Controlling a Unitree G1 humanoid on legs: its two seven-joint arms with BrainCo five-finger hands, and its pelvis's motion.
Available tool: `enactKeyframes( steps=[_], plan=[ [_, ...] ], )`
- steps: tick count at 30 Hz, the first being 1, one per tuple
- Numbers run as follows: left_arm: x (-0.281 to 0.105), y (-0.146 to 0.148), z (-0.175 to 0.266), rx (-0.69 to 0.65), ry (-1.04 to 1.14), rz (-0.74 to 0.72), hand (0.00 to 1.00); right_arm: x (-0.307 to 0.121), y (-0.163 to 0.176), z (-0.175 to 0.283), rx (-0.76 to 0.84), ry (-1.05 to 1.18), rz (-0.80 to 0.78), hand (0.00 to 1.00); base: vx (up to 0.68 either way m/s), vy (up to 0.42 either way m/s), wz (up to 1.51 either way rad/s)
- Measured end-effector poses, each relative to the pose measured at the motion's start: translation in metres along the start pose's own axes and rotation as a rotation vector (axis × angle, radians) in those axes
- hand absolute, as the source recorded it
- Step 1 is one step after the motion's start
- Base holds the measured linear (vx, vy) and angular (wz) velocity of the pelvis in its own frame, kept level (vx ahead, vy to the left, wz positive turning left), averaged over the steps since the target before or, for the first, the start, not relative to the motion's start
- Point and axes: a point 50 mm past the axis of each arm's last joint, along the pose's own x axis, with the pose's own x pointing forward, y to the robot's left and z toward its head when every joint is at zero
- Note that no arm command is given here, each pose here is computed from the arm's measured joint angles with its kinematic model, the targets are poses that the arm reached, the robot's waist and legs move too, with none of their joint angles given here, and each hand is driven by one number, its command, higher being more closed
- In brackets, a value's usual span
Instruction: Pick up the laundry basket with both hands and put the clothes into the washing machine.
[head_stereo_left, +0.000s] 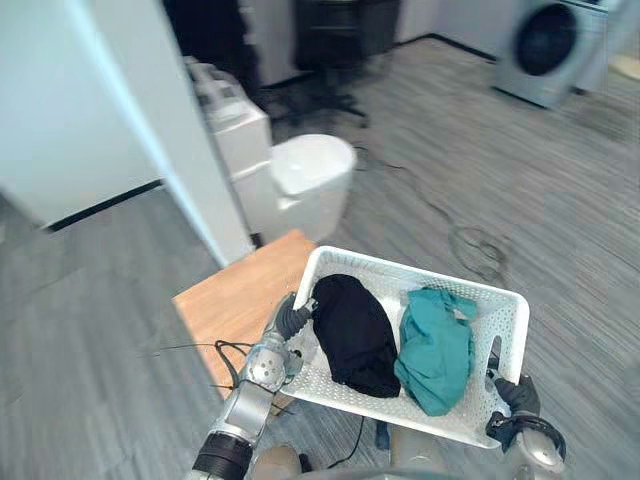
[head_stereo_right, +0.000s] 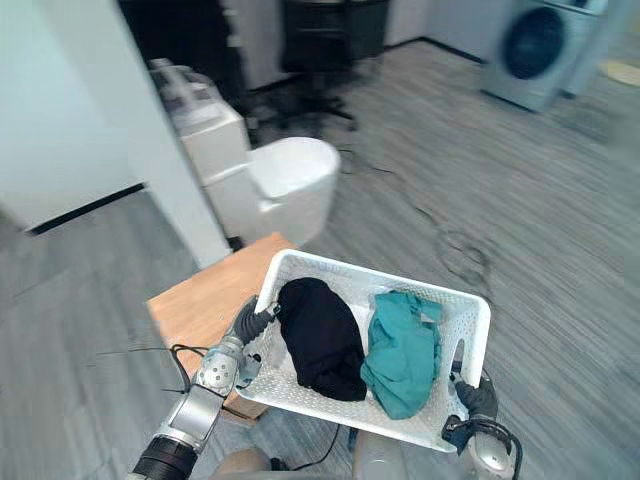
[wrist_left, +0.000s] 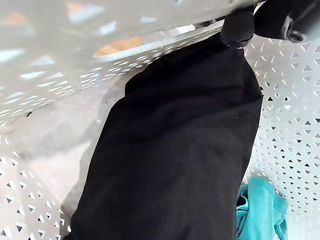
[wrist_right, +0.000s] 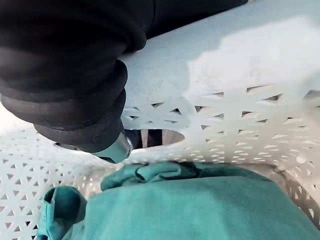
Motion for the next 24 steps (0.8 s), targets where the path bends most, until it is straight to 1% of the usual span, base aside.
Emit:
enactKeyframes(
  steps=[3, 5, 6, 7, 9, 13, 15, 17, 18, 20, 22, 24],
  plan=[
    [-0.003, 0.009, -0.008, -0.016, 0.029, 0.038, 1.00, 0.002, 0.010, -0.001, 0.004, -0.002, 0.031, 1.00, -0.14, -0.076, -1.92],
    [-0.012, 0.020, -0.024, -0.084, 0.087, 0.090, 1.00, 0.014, 0.029, 0.000, -0.025, 0.010, 0.104, 1.00, -0.06, -0.187, -2.10],
    [-0.014, 0.023, -0.028, -0.095, 0.100, 0.102, 1.00, 0.017, 0.035, 0.001, -0.033, 0.014, 0.123, 1.00, -0.03, -0.192, -1.88],
    [-0.016, 0.023, -0.032, -0.139, 0.121, 0.111, 1.00, 0.021, 0.041, 0.001, -0.047, 0.023, 0.144, 1.00, -0.02, -0.239, -1.42],
    [-0.019, 0.018, -0.035, -0.182, 0.137, 0.094, 1.00, 0.020, 0.036, -0.002, -0.064, 0.035, 0.140, 1.00, 0.06, -0.313, -1.31],
    [-0.025, 0.031, -0.045, -0.184, 0.166, 0.136, 1.00, 0.017, 0.049, -0.005, -0.061, 0.036, 0.179, 1.00, 0.08, -0.247, -1.20],
    [-0.032, 0.034, -0.054, -0.210, 0.197, 0.149, 1.00, 0.016, 0.055, -0.006, -0.089, 0.034, 0.198, 1.00, 0.13, -0.128, -1.49],
    [-0.038, 0.027, -0.059, -0.257, 0.218, 0.148, 1.00, 0.017, 0.054, -0.003, -0.120, 0.021, 0.202, 1.00, 0.19, 0.045, -1.24],
    [-0.041, 0.019, -0.059, -0.321, 0.224, 0.153, 1.00, 0.019, 0.052, -0.001, -0.132, 0.018, 0.195, 1.00, 0.20, 0.123, -1.14],
    [-0.047, 0.020, -0.066, -0.359, 0.252, 0.175, 1.00, 0.020, 0.053, 0.001, -0.146, 0.013, 0.213, 1.00, 0.21, 0.177, -1.22],
    [-0.048, 0.024, -0.068, -0.348, 0.256, 0.179, 1.00, 0.018, 0.057, -0.003, -0.140, 0.025, 0.231, 1.00, 0.26, 0.159, -0.59],
    [-0.047, 0.019, -0.065, -0.368, 0.252, 0.175, 1.00, 0.020, 0.052, 0.001, -0.149, 0.012, 0.219, 1.00, 0.30, 0.195, 0.07]
  ],
)
